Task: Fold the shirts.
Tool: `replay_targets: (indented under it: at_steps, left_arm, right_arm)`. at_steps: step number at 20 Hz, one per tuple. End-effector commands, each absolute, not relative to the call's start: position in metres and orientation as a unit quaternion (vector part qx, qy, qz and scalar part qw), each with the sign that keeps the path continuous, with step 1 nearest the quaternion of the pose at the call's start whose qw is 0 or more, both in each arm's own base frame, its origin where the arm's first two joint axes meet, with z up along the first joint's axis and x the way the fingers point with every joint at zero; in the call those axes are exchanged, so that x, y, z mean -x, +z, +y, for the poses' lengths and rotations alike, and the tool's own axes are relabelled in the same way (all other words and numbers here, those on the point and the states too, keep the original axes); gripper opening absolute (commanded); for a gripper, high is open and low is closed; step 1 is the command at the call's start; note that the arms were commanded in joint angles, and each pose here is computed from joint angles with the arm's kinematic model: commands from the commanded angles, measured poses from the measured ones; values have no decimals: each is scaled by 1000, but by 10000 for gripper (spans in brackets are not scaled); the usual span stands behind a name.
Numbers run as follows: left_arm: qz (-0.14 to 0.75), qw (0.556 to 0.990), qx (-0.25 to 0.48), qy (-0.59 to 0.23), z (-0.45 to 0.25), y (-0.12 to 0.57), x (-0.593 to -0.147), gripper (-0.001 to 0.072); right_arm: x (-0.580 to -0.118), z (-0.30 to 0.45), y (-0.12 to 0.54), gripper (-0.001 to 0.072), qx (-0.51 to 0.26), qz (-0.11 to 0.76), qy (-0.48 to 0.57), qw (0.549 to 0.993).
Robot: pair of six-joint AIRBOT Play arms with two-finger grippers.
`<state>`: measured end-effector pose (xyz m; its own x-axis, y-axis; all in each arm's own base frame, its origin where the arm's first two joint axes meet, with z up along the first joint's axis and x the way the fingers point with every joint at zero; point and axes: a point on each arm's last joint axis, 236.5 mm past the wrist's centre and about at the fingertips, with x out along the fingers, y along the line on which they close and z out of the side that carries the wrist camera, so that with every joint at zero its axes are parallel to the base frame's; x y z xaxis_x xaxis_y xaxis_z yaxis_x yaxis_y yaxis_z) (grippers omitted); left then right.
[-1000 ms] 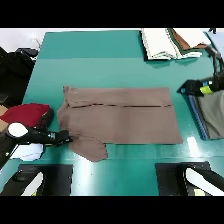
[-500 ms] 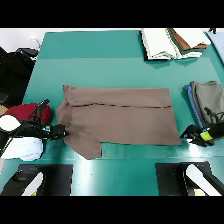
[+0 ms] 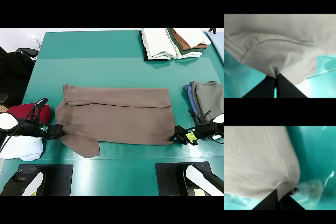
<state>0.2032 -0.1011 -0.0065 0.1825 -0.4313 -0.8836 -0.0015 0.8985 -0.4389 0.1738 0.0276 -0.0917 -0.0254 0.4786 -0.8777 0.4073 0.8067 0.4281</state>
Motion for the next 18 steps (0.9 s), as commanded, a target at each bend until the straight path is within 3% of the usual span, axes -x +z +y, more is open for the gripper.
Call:
replay_targets:
  at_steps: [1, 9, 12, 18]
  left_arm:
    - [636, 747, 140, -137, -90, 2, -192, 24]
    - [628, 745, 145, -171, -103, 32, -151, 24]
    - [586, 779, 155, -163, -102, 35, -185, 24]
    - [526, 827, 131, -147, -89, 38, -299, 25]
  right_arm:
    - [-180, 36, -75, 18, -282, 693, 50, 661]
    - [-180, -7, 0, 18, -157, 645, 10, 748]
    - [-205, -13, 16, 17, -144, 622, 10, 770]
    - [-292, 1, 17, 17, -122, 622, 41, 772]
